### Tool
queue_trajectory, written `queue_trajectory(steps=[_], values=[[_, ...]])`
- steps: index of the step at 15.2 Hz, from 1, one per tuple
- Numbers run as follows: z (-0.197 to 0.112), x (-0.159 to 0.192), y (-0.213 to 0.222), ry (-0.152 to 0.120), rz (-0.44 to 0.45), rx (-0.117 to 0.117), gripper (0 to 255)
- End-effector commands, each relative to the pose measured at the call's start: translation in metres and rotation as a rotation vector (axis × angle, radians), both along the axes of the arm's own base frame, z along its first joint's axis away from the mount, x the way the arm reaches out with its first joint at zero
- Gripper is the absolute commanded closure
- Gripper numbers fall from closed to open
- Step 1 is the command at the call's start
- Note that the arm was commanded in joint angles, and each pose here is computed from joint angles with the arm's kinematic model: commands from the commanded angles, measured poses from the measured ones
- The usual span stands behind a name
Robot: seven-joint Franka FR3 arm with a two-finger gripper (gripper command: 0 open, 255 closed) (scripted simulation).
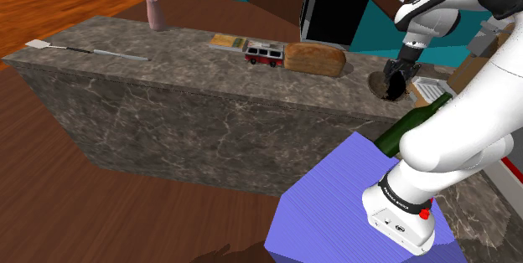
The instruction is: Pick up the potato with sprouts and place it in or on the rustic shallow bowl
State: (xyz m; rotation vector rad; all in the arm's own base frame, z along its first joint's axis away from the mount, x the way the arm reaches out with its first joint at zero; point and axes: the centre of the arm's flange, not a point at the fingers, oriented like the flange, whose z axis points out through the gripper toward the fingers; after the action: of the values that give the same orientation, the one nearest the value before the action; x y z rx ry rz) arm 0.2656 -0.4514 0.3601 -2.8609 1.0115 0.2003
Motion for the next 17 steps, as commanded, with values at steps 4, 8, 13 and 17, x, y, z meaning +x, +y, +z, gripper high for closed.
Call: queue_trajectory(steps=[4, 8, 13, 17], values=[[-0.002, -0.001, 0.0, 0.0, 0.0, 0.0, 255], [-0.002, -0.001, 0.0, 0.0, 0.0, 0.0, 0], [0.011, 0.001, -0.002, 0.0, 0.0, 0.0, 0], [0.048, 0.004, -0.007, 0.0, 0.0, 0.0, 0]])
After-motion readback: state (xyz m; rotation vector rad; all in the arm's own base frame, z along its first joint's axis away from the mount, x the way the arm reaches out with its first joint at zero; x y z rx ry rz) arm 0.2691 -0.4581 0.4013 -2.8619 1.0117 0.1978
